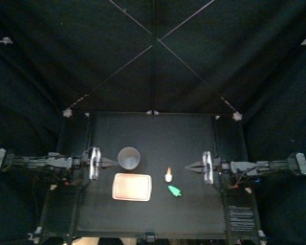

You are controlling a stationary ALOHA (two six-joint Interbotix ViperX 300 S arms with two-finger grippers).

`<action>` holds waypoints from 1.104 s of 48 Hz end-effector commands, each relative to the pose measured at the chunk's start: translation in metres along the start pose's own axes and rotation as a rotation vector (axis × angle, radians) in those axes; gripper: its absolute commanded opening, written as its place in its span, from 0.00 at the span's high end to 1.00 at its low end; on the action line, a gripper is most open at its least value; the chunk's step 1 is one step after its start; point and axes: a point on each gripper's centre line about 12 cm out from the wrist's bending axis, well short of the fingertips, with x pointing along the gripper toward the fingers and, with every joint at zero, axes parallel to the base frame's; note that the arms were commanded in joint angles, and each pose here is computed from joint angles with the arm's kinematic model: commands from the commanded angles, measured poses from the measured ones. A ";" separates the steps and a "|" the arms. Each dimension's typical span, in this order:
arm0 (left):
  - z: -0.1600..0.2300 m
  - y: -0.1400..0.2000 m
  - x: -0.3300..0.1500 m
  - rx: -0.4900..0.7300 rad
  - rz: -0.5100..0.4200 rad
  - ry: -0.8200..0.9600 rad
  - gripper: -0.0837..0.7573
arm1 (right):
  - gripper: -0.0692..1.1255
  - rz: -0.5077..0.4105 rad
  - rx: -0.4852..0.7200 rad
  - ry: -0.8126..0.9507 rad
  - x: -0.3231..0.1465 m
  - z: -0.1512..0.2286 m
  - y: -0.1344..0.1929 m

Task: Pick the ice cream then place it in the grey bowl
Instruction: Pick the ice cream

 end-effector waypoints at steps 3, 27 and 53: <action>0.003 0.004 -0.001 0.003 0.020 -0.012 0.97 | 0.93 -0.017 0.025 0.023 0.009 0.001 -0.003; -0.001 0.003 -0.006 0.019 0.016 -0.017 0.94 | 0.45 -0.008 0.075 0.553 0.052 -0.081 0.004; -0.002 0.003 -0.007 0.018 0.012 -0.017 0.94 | 0.07 -0.007 0.053 0.753 0.084 -0.132 0.005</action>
